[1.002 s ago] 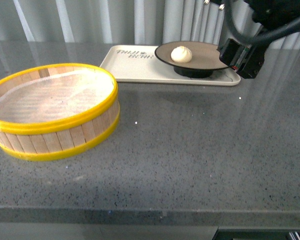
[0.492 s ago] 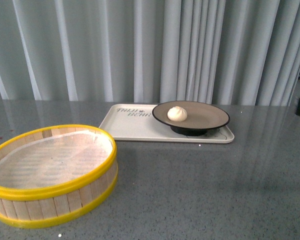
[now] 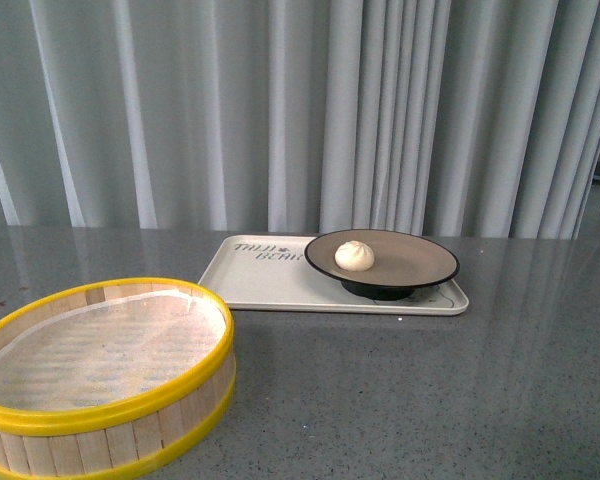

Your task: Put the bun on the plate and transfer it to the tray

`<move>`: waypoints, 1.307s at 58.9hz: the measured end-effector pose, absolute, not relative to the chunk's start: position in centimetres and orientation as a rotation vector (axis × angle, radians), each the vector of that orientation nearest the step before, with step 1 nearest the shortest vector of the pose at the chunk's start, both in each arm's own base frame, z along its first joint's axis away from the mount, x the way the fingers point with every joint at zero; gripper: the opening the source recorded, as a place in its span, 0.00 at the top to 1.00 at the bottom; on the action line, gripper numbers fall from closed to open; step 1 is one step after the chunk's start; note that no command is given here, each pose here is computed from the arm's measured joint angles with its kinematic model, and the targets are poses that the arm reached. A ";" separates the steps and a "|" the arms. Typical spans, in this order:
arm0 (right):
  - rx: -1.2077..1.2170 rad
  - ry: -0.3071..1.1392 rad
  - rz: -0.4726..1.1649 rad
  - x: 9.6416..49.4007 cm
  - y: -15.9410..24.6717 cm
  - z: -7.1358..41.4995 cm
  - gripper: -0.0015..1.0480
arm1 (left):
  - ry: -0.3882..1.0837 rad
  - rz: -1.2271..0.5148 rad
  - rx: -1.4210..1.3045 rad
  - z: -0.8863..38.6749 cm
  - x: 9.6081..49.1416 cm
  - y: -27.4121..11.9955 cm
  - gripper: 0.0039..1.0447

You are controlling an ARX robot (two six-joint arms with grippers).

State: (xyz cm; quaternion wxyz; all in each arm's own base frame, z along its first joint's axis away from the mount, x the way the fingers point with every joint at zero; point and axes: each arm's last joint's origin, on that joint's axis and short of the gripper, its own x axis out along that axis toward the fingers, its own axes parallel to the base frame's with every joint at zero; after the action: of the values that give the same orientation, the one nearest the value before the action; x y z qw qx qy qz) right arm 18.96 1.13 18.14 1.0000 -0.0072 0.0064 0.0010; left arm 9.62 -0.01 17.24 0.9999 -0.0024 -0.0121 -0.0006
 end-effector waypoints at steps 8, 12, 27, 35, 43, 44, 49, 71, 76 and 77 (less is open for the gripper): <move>-0.013 0.013 0.004 17.7 0.1 17.8 0.98 | -0.024 -0.001 -0.005 17.2 9.6 0.0 0.06; -0.012 0.014 -0.003 17.0 0.0 17.5 0.98 | -0.024 -0.001 -0.005 17.2 9.6 0.0 0.06; -0.012 0.017 0.001 15.0 0.0 16.2 0.98 | -0.024 -0.001 -0.005 17.2 9.6 0.0 0.06; -0.011 0.010 0.000 14.0 0.0 16.4 0.98 | -0.024 -0.001 -0.005 17.2 9.6 0.0 0.06; -0.011 0.007 0.000 13.4 0.0 16.5 0.98 | -0.024 -0.001 -0.005 17.2 9.6 0.0 0.06; -0.011 0.006 0.000 13.3 0.0 16.5 0.98 | -0.024 -0.001 -0.005 17.2 9.6 0.0 0.06; -0.011 0.001 0.000 12.9 0.0 16.6 0.98 | -0.024 -0.001 -0.005 17.2 9.6 0.0 0.06; -0.011 -0.007 0.000 11.7 0.0 16.8 0.98 | -0.024 -0.001 -0.005 17.2 9.6 0.0 0.06; -0.011 -0.008 0.000 11.5 0.0 16.8 0.98 | -0.024 -0.001 -0.005 17.2 9.6 0.0 0.06; -0.011 -0.008 0.001 11.4 0.0 16.8 0.98 | -0.024 -0.001 -0.005 17.2 9.6 0.0 0.06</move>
State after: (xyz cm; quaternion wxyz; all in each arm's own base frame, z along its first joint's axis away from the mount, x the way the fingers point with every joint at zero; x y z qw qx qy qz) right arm 11.41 0.02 16.85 1.0000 -0.0056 -0.0041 0.0004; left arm 9.62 -0.01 17.24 0.9999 -0.0024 -0.0121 -0.0006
